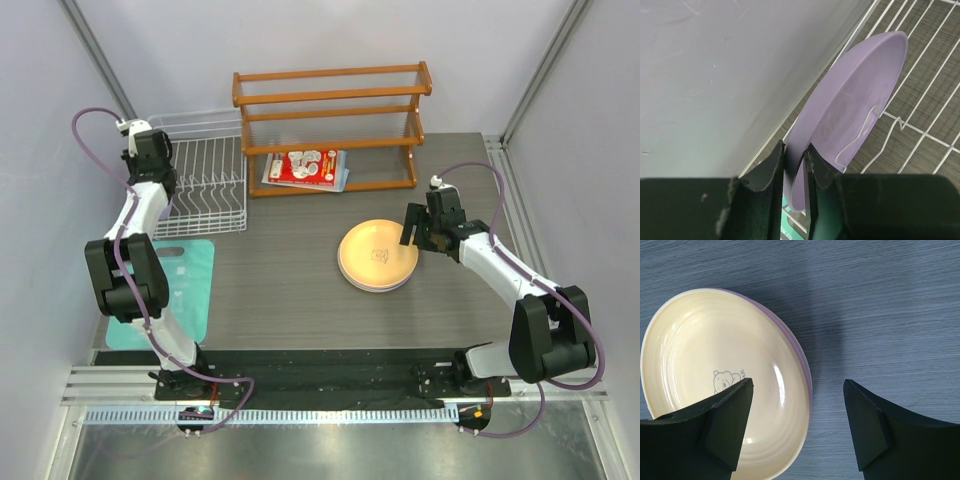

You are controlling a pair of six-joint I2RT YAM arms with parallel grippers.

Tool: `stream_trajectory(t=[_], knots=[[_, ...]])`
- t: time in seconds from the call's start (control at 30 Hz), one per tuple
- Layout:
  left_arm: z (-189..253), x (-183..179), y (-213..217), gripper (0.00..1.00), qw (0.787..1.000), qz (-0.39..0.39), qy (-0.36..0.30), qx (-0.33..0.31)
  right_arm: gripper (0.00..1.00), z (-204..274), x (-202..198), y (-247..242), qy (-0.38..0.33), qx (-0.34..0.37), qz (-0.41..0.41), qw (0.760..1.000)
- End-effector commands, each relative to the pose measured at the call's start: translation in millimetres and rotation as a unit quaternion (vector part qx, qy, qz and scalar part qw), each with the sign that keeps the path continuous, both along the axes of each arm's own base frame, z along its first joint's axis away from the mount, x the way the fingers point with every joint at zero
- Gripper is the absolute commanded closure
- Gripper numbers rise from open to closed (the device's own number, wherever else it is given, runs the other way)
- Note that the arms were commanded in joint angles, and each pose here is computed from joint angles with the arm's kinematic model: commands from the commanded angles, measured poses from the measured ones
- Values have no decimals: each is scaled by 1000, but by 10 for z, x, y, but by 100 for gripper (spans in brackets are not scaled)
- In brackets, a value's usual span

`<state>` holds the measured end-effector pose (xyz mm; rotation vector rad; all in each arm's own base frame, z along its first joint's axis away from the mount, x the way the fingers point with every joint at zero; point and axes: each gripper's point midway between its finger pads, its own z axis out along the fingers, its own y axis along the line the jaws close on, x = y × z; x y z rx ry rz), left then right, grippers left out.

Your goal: Unload the plates from the dish rack

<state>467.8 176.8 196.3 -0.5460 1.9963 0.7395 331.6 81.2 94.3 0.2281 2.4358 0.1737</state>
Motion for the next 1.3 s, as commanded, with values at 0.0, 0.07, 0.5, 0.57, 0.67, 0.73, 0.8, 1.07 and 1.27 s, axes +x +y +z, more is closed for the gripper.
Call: stream_trajectory(t=[0.0,0.07,0.5,0.57,0.67,0.73,0.8,1.07,1.27], knots=[[663,71,-42,100,996,-19,-80,18,22,135,119,46,-31,9,6,999],[770,-1,-6,100,996,-8,-82,32,21,112,118,56,-29,10,10,999],[1146,-264,-268,100,987,13,-62,149,21,88,101,66,-28,11,15,999],[1200,-297,-288,100,986,9,-68,150,21,90,93,67,-28,12,15,999],[1338,-424,-292,100,985,16,-76,152,21,132,97,75,-33,17,15,999],[1525,-434,-483,100,985,-4,-102,140,21,166,86,90,-38,21,17,999],[1565,-452,-653,100,988,-26,-110,103,21,247,76,86,-49,25,16,998],[1125,-598,-1790,100,976,-177,-106,-72,20,723,-77,263,-109,72,62,990],[745,-794,-2725,100,925,-297,-102,-216,20,1154,-160,639,-153,161,125,967]])
